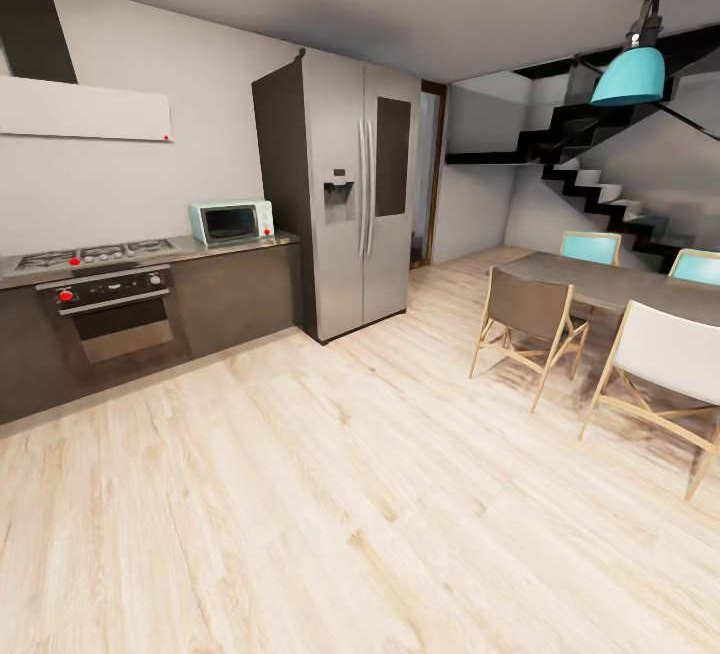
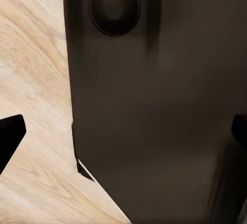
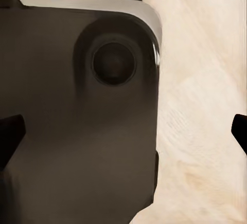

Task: Put the three can of soda from the living room inside the tash can in the kitchen.

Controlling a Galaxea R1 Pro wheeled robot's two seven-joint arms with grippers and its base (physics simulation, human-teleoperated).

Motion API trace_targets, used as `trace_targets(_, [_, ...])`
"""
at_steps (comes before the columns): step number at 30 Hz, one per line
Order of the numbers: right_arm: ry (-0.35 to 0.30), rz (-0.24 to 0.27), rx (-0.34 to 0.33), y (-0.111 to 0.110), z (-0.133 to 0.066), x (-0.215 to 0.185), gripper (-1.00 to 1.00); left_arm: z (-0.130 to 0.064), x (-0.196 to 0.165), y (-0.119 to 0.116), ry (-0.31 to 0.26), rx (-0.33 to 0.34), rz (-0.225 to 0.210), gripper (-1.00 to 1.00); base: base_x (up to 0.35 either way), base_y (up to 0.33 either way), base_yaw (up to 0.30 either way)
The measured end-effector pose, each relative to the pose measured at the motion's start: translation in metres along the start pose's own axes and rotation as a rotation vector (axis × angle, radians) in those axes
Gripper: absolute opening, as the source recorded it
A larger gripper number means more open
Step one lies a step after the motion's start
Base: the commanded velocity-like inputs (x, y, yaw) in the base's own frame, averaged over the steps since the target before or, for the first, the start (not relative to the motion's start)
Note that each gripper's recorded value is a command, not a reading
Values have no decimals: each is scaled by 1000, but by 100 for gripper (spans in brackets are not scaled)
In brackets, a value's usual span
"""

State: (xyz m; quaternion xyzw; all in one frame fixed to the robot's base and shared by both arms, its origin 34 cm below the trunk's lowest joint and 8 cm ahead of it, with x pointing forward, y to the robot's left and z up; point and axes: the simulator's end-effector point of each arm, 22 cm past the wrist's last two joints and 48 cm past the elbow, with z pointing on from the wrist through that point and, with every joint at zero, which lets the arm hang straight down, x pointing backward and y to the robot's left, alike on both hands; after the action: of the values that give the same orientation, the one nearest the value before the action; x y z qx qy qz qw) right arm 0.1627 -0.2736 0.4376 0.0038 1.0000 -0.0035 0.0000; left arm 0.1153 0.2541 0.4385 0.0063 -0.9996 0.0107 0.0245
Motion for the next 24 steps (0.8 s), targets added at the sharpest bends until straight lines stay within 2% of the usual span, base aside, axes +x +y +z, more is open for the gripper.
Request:
trace_targets(3, [-18,1,0,-9,-1,-18,100,0,-2,8,2,2,-24,100,0,0,0])
trace_targets(4, [-102,-14,-92,-24,-11,-77,100,-12,-29,-37,-24,282,-79,100,0,0,0])
trace_targets(5, [-380,-55,-90,-31,-53,-222,100,-32,-97,-55,-172,415,-59,100,0,0,0])
trace_targets(6, [-597,-84,-99,-27,-111,-339,100,-64,-184,-43,-372,429,-29,100,0,0,0])
trace_targets(7, [-640,-87,-103,-27,-127,-369,100,-119,-274,-32,-600,413,37,100,0,0,0])
trace_targets(8, [-601,-88,-108,-26,-111,-340,100,-172,-331,-24,-767,396,84,100,0,0,0])
trace_targets(9, [-555,-93,-114,-26,-93,-299,100,-172,-330,-16,-769,396,71,100,0,0,0])
trace_targets(13, [-614,-107,-120,-25,-104,-318,100,-181,-337,-6,-811,392,67,100,0,0,0])
trace_targets(16, [-627,-112,-122,-24,-106,-320,100,-185,-340,-3,-832,389,72,100,0,0,0])
trace_targets(24, [-635,-112,-122,-25,-107,-322,100,-187,-342,0,-845,385,73,100,12,0,0])
